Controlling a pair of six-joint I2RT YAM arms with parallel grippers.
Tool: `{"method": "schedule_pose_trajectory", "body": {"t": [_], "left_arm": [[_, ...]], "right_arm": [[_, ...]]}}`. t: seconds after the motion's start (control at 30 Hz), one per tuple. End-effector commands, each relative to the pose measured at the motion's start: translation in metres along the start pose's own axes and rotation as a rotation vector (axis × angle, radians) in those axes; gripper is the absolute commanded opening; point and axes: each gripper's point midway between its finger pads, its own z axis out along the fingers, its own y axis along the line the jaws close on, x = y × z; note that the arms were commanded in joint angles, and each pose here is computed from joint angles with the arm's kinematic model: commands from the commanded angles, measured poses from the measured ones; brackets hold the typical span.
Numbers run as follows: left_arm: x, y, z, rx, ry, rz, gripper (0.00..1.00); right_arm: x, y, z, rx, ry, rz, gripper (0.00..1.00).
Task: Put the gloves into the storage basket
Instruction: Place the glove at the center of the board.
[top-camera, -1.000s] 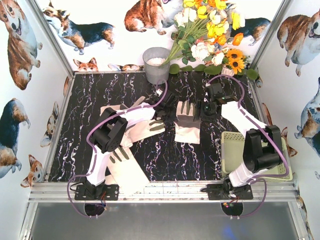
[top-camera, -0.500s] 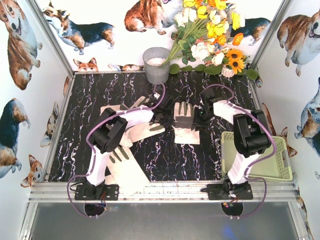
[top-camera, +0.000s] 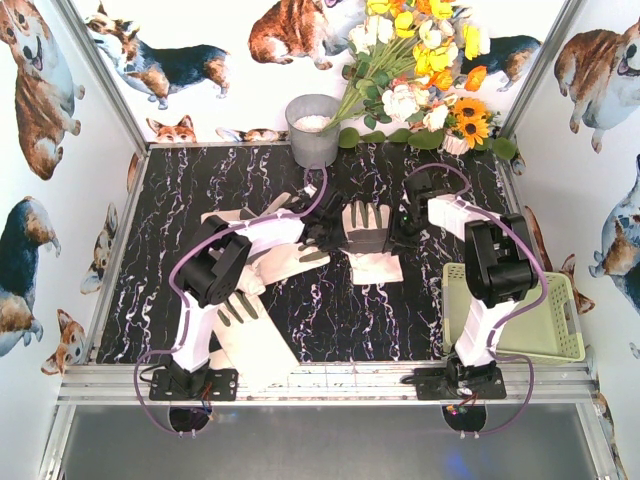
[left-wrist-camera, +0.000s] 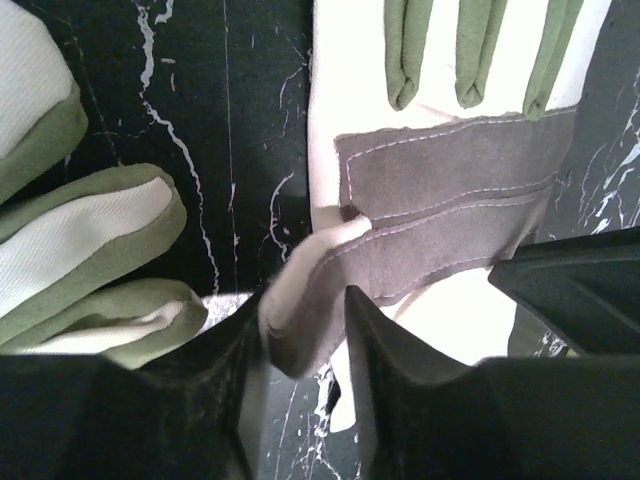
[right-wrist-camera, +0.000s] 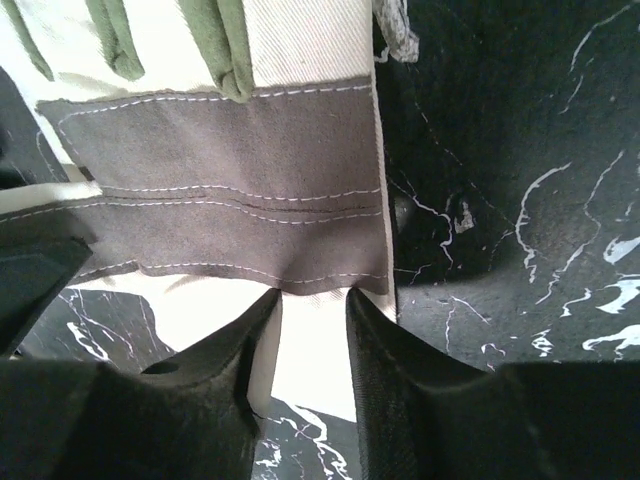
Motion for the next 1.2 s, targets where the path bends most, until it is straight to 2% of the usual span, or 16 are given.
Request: {"method": "schedule_pose_trajectory", "body": {"t": [0.0, 0.17, 0.27, 0.4, 0.57, 0.67, 0.83, 1.0, 1.07, 1.17], "left_arm": [[-0.032, -0.026, -0.036, 0.044, -0.088, 0.034, 0.34], [-0.055, -0.032, -0.081, 0.007, -0.185, 0.085, 0.54], [-0.062, -0.013, -0.111, -0.084, -0.244, 0.107, 0.60], [-0.065, 0.032, -0.144, -0.282, -0.295, 0.154, 0.66], [-0.053, 0.100, -0.172, -0.623, -0.224, 0.300, 0.67], [-0.046, 0.127, -0.176, -0.764, -0.160, 0.370, 0.67], [-0.033, 0.149, -0.158, -0.823, -0.078, 0.420, 0.67], [-0.031, 0.159, -0.142, -0.840, -0.052, 0.456, 0.65], [-0.034, 0.165, -0.141, -0.873, -0.041, 0.476, 0.61], [-0.038, 0.174, -0.138, -0.892, -0.029, 0.480, 0.49]], "right_arm": [[-0.037, 0.022, -0.030, -0.076, -0.124, -0.023, 0.39], [-0.053, 0.044, -0.077, -0.171, -0.206, -0.011, 0.51], [-0.053, 0.055, -0.102, -0.227, -0.244, 0.001, 0.53], [-0.041, 0.063, -0.122, -0.267, -0.250, 0.007, 0.56], [-0.023, 0.068, -0.132, -0.307, -0.226, 0.032, 0.57], [-0.016, 0.073, -0.137, -0.336, -0.216, 0.050, 0.57], [-0.014, 0.077, -0.144, -0.350, -0.230, 0.056, 0.58], [-0.009, 0.077, -0.149, -0.352, -0.235, 0.061, 0.58], [-0.006, 0.077, -0.150, -0.354, -0.233, 0.067, 0.58], [0.000, 0.076, -0.153, -0.353, -0.237, 0.073, 0.58]]}}
